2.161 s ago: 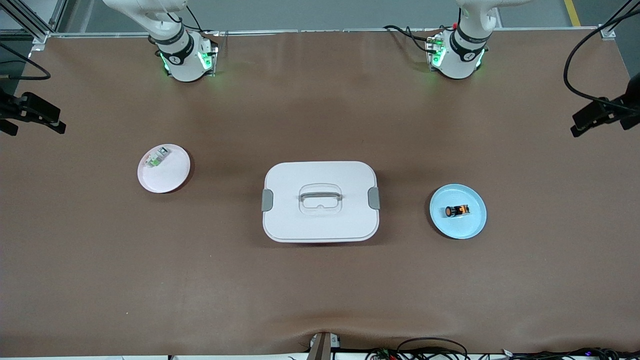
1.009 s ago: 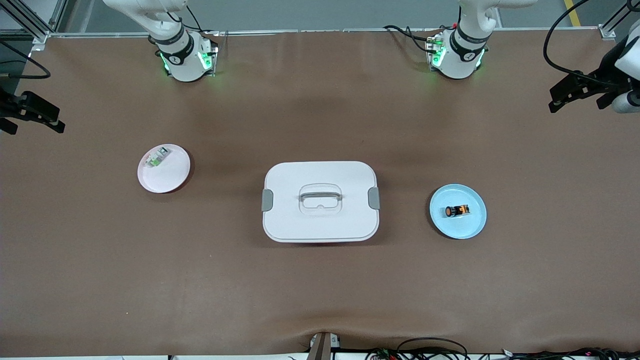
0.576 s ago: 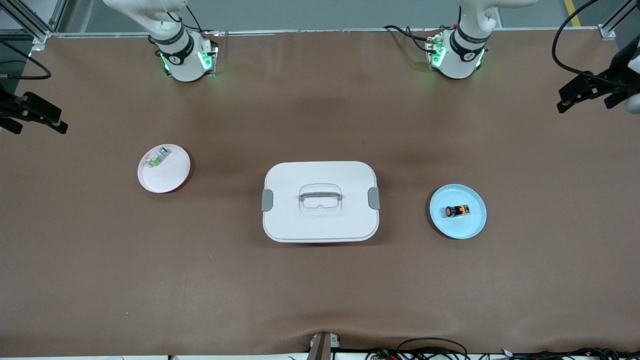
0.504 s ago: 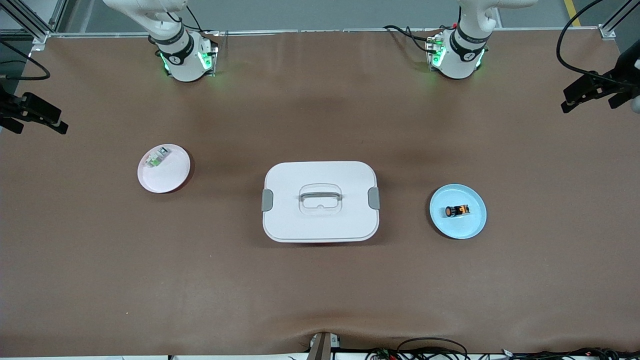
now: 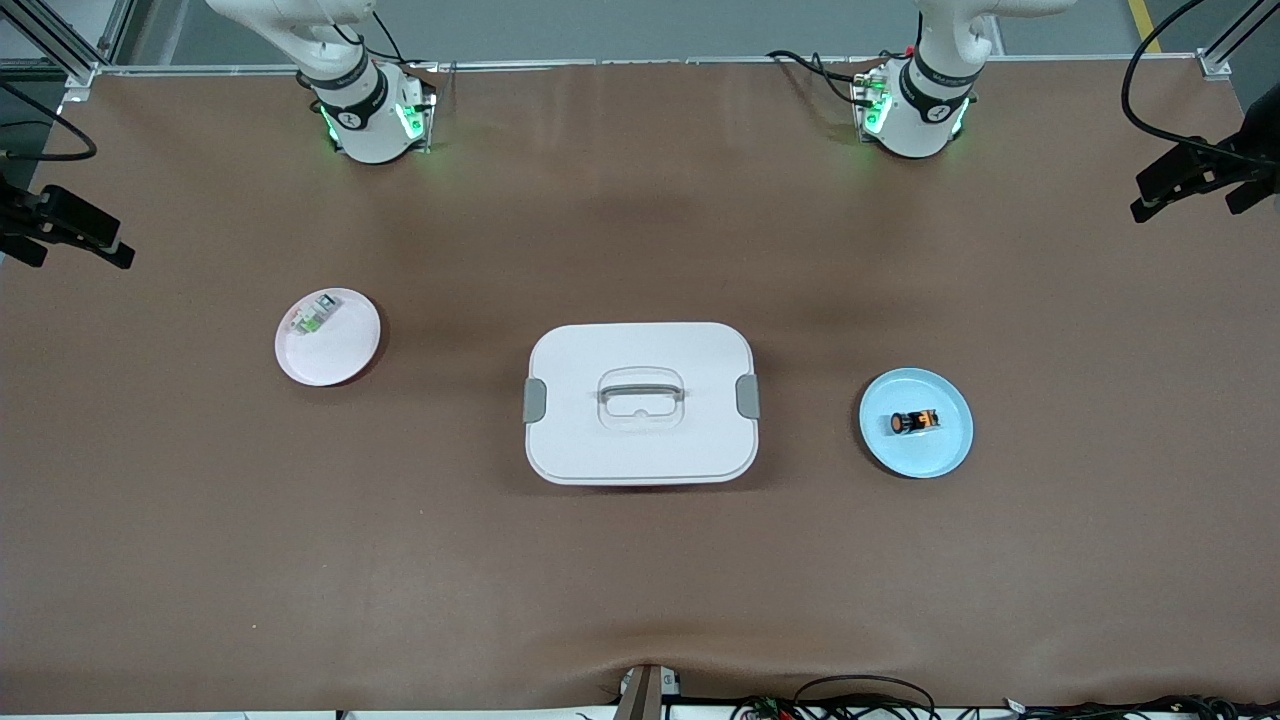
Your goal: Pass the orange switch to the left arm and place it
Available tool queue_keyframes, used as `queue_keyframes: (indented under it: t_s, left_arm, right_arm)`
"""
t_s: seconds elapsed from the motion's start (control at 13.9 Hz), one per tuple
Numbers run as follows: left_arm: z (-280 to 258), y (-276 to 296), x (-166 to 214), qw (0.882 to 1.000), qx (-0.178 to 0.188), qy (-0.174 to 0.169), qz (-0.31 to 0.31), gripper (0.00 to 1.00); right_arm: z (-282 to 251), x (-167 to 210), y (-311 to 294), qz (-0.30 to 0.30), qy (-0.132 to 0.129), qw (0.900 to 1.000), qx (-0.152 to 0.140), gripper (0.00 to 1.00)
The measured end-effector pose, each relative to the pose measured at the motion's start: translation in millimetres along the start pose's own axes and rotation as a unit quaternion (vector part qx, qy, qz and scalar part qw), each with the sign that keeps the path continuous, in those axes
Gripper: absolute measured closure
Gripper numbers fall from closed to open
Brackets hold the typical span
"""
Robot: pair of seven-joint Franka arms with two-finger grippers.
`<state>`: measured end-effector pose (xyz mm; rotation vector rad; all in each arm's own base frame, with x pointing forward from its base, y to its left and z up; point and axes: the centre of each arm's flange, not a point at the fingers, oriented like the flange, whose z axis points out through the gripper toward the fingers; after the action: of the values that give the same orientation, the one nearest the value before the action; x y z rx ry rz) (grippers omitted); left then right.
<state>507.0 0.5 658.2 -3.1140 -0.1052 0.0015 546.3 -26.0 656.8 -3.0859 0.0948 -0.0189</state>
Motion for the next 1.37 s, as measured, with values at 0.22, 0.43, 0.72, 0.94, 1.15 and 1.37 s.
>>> queue_keyframes:
  t_s: [0.22,0.43,0.72,0.94,1.15,1.37]
  left_arm:
    - [1,1,0,1.000,0.000,-0.001,0.001,0.00]
    - [2,2,0,1.000,0.000,-0.002,0.002,0.00]
    - [0,2,2,1.000,0.000,0.002,0.002,0.00]
    - [-5,6,6,1.000,0.000,0.009,0.004,0.00]
    - [-7,10,9,1.000,0.001,0.010,0.008,0.00]
    - [-6,15,8,1.000,0.001,0.006,0.012,0.00]
  right_arm:
    - [0,0,0,0.000,0.000,1.000,0.000,0.00]
    - [0,0,0,0.000,-0.001,1.000,0.000,0.00]
    - [0,0,0,0.000,-0.001,1.000,-0.004,0.00]
    - [0,0,2,0.000,0.000,1.000,-0.017,0.00]
    - [0,0,3,0.000,0.000,1.000,-0.022,0.00]
    - [0,0,3,0.000,0.000,1.000,-0.023,0.00]
